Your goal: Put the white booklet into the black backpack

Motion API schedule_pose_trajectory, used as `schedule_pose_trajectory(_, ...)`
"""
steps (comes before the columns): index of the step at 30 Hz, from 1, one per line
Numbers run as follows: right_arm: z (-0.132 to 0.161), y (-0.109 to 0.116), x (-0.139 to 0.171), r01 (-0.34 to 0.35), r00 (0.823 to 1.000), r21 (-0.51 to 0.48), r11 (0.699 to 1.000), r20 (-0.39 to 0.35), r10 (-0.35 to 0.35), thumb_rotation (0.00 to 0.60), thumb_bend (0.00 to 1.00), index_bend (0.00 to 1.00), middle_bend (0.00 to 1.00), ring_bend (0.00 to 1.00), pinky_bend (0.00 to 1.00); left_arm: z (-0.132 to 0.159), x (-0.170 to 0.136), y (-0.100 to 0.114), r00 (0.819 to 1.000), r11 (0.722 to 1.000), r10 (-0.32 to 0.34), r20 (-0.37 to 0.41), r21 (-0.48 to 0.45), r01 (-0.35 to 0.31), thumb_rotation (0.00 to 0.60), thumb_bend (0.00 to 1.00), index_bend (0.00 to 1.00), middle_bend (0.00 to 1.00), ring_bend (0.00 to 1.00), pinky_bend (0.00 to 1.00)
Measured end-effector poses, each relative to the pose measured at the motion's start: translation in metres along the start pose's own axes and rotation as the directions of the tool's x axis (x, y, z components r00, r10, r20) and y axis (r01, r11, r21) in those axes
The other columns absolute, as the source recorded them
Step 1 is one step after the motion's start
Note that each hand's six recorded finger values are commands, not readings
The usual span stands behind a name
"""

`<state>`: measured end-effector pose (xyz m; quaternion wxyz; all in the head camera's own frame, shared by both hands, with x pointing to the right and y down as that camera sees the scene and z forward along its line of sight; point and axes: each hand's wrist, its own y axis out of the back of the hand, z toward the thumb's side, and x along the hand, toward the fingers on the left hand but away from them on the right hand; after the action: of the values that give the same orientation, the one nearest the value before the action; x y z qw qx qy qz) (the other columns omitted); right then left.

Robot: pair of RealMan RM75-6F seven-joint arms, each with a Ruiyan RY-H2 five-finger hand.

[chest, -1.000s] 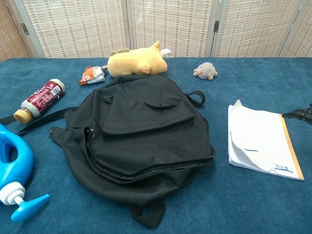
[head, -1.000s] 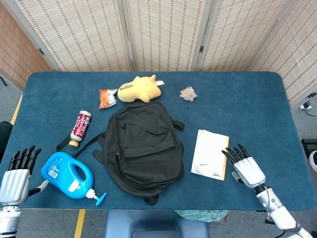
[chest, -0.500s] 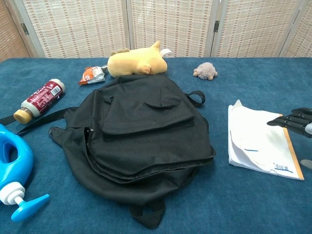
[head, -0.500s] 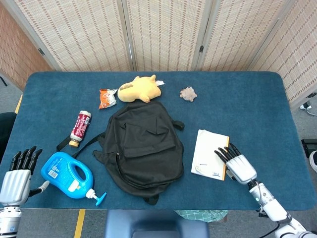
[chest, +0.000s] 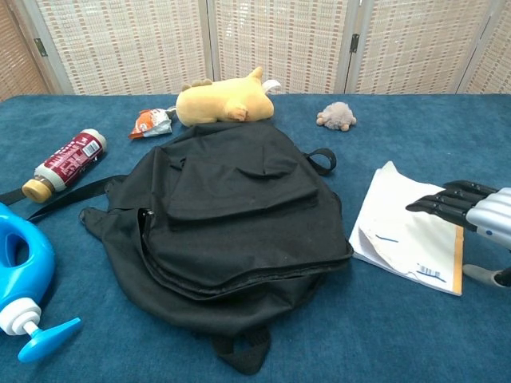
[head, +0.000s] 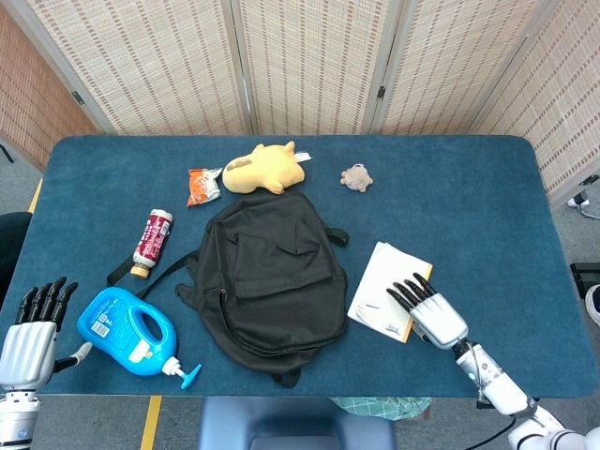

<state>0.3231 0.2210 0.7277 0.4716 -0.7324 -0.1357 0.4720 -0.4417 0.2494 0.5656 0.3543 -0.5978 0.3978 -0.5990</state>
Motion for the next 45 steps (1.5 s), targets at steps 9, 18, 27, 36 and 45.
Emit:
schedule_pose_trajectory(9, 0.004, 0.009, 0.001, 0.017, 1.000, 0.013, 1.000, -0.024, -0.017, 0.600, 0.39, 0.10, 0.13, 0.11, 0.02, -0.001, -0.001, 0.000, 1.000, 1.000, 0.001, -0.003, -0.002, -0.001, 0.600, 0.23, 0.13, 0.06, 0.03, 0.00)
schedule_pose_trajectory(18, -0.016, 0.008, 0.002, 0.008, 1.000, 0.035, 0.999, 0.025, -0.009, 0.600, 0.39, 0.10, 0.13, 0.11, 0.02, 0.004, 0.000, -0.001, 1.000, 1.000, 0.000, 0.011, -0.003, 0.000, 0.600, 0.22, 0.13, 0.06, 0.03, 0.00)
schedule_pose_trajectory(27, -0.012, 0.001, -0.013, 0.008, 1.000, 0.041, 0.999, 0.014, -0.008, 0.600, 0.39, 0.10, 0.13, 0.11, 0.02, 0.001, -0.002, 0.000, 1.000, 1.000, -0.002, -0.001, -0.001, 0.002, 0.600, 0.22, 0.13, 0.06, 0.03, 0.00)
schedule_pose_trajectory(36, -0.011, -0.003, -0.018, 0.010, 1.000, 0.040, 0.999, 0.010, -0.010, 0.600, 0.39, 0.10, 0.13, 0.11, 0.02, 0.001, -0.001, -0.001, 1.000, 1.000, -0.003, 0.000, -0.001, 0.003, 0.600, 0.23, 0.13, 0.06, 0.03, 0.00)
schedule_pose_trajectory(45, -0.004, -0.003, -0.024, 0.015, 1.000, 0.042, 0.999, -0.006, -0.015, 0.600, 0.39, 0.10, 0.13, 0.11, 0.02, 0.000, -0.001, -0.003, 1.000, 1.000, -0.009, -0.001, -0.006, 0.009, 0.600, 0.23, 0.13, 0.06, 0.03, 0.00)
